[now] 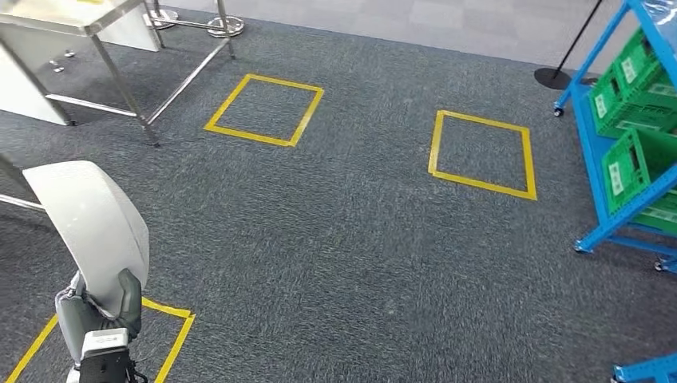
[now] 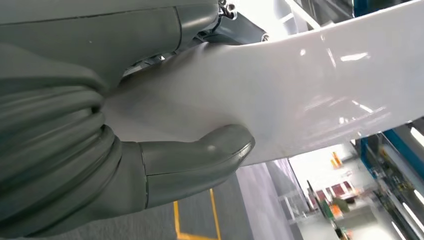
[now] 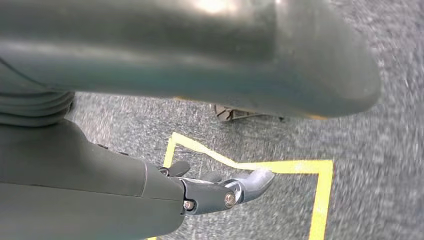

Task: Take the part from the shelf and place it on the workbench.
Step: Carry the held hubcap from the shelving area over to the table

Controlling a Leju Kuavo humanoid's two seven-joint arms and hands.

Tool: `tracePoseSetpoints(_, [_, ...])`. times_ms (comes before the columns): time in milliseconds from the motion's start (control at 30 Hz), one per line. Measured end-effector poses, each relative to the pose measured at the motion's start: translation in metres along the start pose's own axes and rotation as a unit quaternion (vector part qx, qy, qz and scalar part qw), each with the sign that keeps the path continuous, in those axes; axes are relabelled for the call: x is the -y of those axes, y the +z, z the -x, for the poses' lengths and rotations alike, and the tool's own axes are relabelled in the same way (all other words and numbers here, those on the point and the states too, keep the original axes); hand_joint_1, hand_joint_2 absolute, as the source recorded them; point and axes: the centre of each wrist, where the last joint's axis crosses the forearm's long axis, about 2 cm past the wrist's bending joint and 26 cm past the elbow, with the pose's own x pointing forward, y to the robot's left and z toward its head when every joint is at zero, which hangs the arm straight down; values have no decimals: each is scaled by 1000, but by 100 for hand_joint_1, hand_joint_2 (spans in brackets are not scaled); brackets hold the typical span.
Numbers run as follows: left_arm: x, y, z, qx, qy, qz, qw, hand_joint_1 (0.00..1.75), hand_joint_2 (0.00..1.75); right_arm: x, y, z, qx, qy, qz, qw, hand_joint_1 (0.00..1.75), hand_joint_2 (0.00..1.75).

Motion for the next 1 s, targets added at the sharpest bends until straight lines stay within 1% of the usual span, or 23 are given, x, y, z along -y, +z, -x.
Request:
tracePoseSetpoints(200, [-5, 3, 0, -10, 0, 4, 1000, 175, 175, 1, 0, 0, 9, -1, -4, 1000, 0, 0])
tracePoseSetpoints(400, [-5, -2, 0, -9, 6, -1, 1000, 175, 175, 1, -1, -5, 10, -4, -5, 1000, 0, 0])
tracePoseSetpoints(533, [-3, -10, -1, -1, 10, -7, 1000, 175, 175, 1, -1, -3, 7, -11, -3, 1000, 0, 0])
tracePoseSetpoints(1000, [1, -19, -2, 5, 15, -15, 1000, 175, 175, 0, -2, -6, 14, -18, -2, 1000, 0, 0])
